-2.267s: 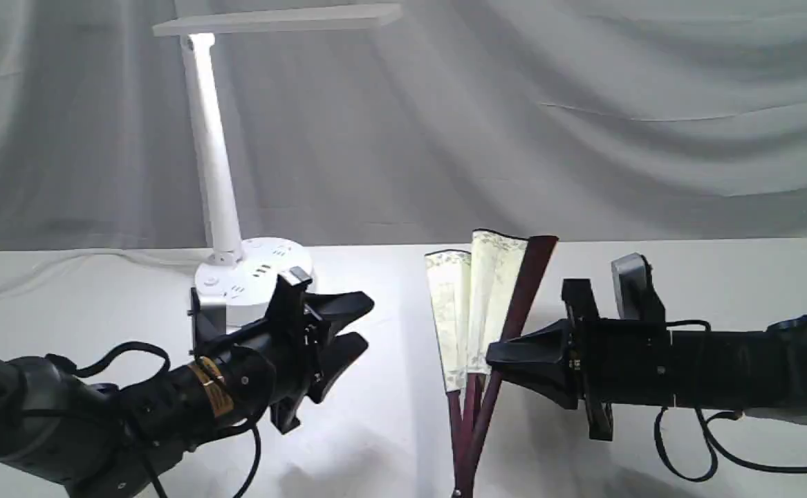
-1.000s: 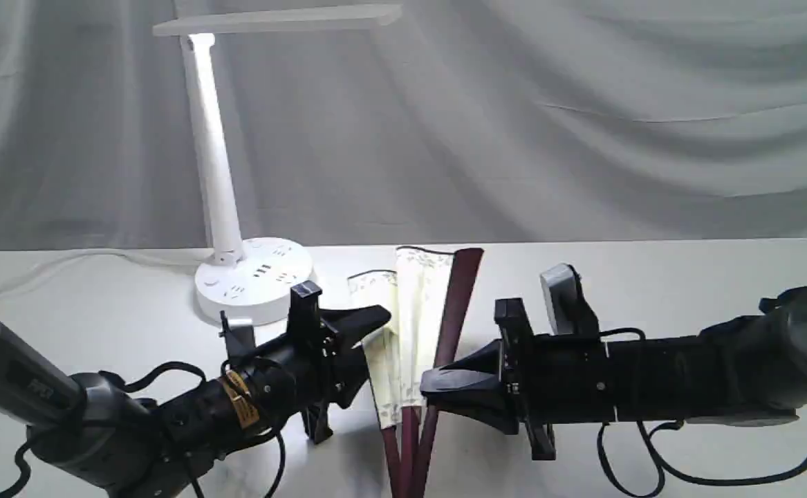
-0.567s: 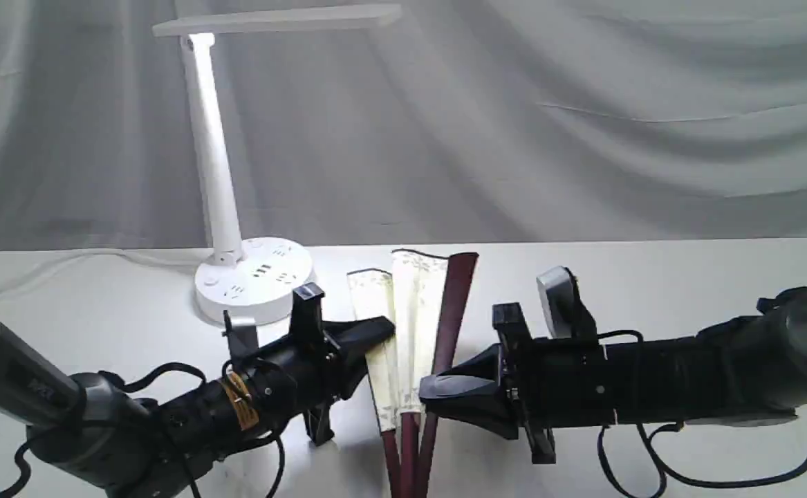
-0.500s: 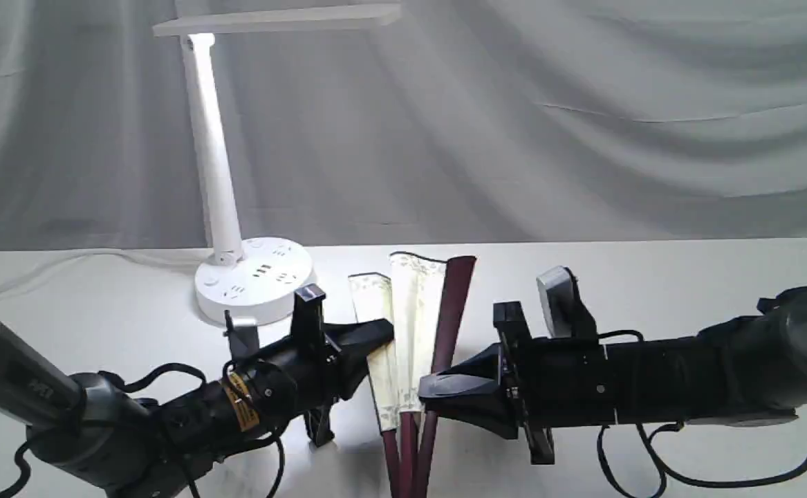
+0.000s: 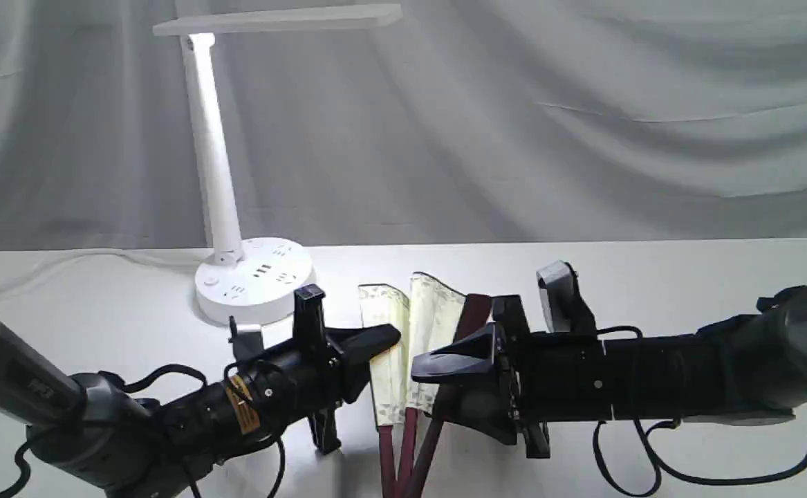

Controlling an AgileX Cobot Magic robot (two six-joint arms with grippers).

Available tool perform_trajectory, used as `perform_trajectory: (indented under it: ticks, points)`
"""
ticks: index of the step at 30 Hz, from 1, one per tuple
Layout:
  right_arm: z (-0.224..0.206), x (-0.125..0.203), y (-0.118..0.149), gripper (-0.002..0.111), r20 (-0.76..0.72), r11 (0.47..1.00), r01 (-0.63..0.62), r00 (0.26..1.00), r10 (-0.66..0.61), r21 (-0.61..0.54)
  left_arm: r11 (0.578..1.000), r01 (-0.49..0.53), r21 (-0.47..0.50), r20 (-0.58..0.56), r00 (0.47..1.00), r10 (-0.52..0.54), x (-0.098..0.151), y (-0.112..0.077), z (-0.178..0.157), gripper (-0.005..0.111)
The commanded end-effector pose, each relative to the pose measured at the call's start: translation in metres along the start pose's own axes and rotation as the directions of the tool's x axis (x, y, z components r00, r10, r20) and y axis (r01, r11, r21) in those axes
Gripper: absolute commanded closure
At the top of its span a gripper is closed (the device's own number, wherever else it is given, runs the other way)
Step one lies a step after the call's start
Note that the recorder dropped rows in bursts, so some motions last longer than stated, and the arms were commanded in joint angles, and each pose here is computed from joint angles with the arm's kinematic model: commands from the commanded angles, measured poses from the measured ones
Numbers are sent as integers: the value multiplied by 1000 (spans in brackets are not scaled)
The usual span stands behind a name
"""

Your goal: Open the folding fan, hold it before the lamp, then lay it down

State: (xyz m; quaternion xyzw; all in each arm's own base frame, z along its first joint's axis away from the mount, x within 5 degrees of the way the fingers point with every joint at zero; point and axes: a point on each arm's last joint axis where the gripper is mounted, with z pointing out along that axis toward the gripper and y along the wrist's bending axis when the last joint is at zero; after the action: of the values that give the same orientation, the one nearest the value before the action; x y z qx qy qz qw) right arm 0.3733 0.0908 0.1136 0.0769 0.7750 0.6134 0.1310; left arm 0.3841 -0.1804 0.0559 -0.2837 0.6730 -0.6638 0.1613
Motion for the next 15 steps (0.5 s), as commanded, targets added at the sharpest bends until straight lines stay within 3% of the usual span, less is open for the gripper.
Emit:
perform_trajectory:
  ticks: [1,15]
  points:
    - [-3,-2,4,63,16,1000,20,1000,-20,-12,999,34,28,-23,999,-34,3,-6,2,107]
    - [-4,-28,17,63,69,998,57,996,-58,3,997,67,31,-19,998,-66,2,-7,2,107]
